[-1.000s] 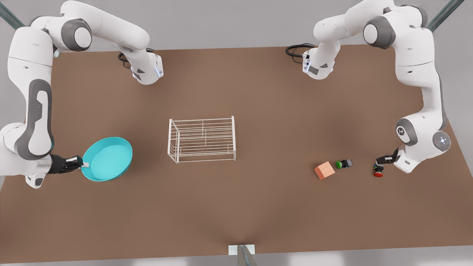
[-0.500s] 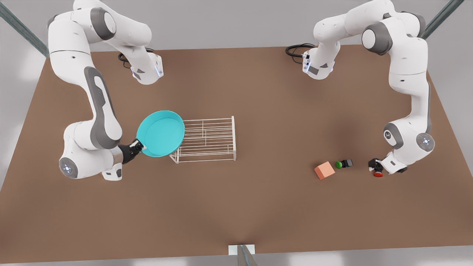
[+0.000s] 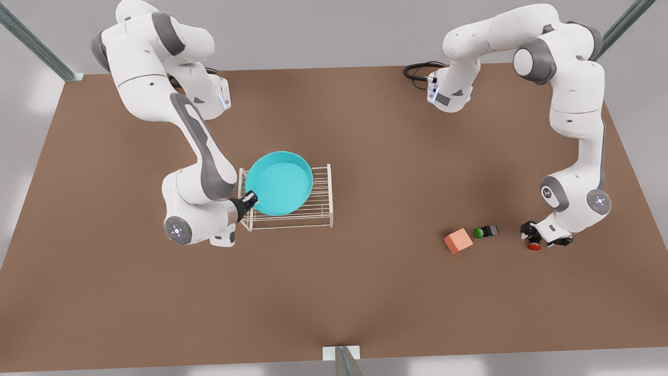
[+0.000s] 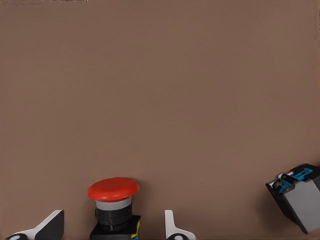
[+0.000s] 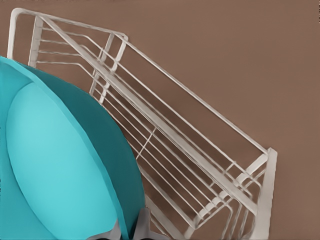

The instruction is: Place the plate on the shelf with right arm and place the red button switch in the plate with left arm

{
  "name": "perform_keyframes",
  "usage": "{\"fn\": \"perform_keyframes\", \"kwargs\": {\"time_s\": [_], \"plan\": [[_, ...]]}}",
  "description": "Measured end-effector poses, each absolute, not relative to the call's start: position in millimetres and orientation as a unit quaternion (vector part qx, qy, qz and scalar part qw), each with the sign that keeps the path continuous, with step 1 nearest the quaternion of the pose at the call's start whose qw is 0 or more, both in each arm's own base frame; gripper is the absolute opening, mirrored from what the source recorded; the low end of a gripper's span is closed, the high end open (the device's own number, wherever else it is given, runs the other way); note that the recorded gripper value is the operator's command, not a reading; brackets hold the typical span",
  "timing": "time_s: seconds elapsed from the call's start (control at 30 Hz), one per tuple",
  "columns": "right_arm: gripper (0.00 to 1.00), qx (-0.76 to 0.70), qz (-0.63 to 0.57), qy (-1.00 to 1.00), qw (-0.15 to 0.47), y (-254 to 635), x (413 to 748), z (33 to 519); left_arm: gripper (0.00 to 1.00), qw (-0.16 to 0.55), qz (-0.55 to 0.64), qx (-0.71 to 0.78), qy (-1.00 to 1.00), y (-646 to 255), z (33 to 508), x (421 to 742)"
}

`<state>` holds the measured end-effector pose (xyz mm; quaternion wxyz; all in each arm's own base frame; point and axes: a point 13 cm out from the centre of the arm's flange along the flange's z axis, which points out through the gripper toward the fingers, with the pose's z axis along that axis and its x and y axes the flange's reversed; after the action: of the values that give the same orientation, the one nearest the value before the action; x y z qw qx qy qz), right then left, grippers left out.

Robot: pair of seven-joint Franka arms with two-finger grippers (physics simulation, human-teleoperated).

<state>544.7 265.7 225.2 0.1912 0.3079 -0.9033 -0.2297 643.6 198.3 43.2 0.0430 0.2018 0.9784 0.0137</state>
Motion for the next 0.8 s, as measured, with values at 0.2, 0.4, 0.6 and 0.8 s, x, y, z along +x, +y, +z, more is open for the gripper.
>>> {"fn": "perform_keyframes", "kwargs": {"time_s": [0.2, 0.4, 0.6, 0.8], "plan": [[1.0, 0.273, -0.218, -0.917, 0.192, 262.5, 544.8, 207.9, 0.56, 0.046, 0.015, 0.22, 0.974, 196.7, 43.8, 645.6], [1.0, 0.261, -0.159, -0.951, 0.041, 217.5, 633.6, 373.5, 0.42, 0.05, 0.018, 0.23, 0.972, 193.9, 46.3, 649.4], [1.0, 0.153, 0.005, -0.987, 0.044, 8.7, 648.9, 421.4, 0.42, 0.066, 0.025, 0.235, 0.97, 195.6, 82.2, 675.7], [1.0, 0.155, 0.017, -0.981, 0.113, -6.7, 581.2, 392.7, 0.42, 0.081, 0.024, 0.268, 0.96, 109.0, 158.0, 734.2]]}}
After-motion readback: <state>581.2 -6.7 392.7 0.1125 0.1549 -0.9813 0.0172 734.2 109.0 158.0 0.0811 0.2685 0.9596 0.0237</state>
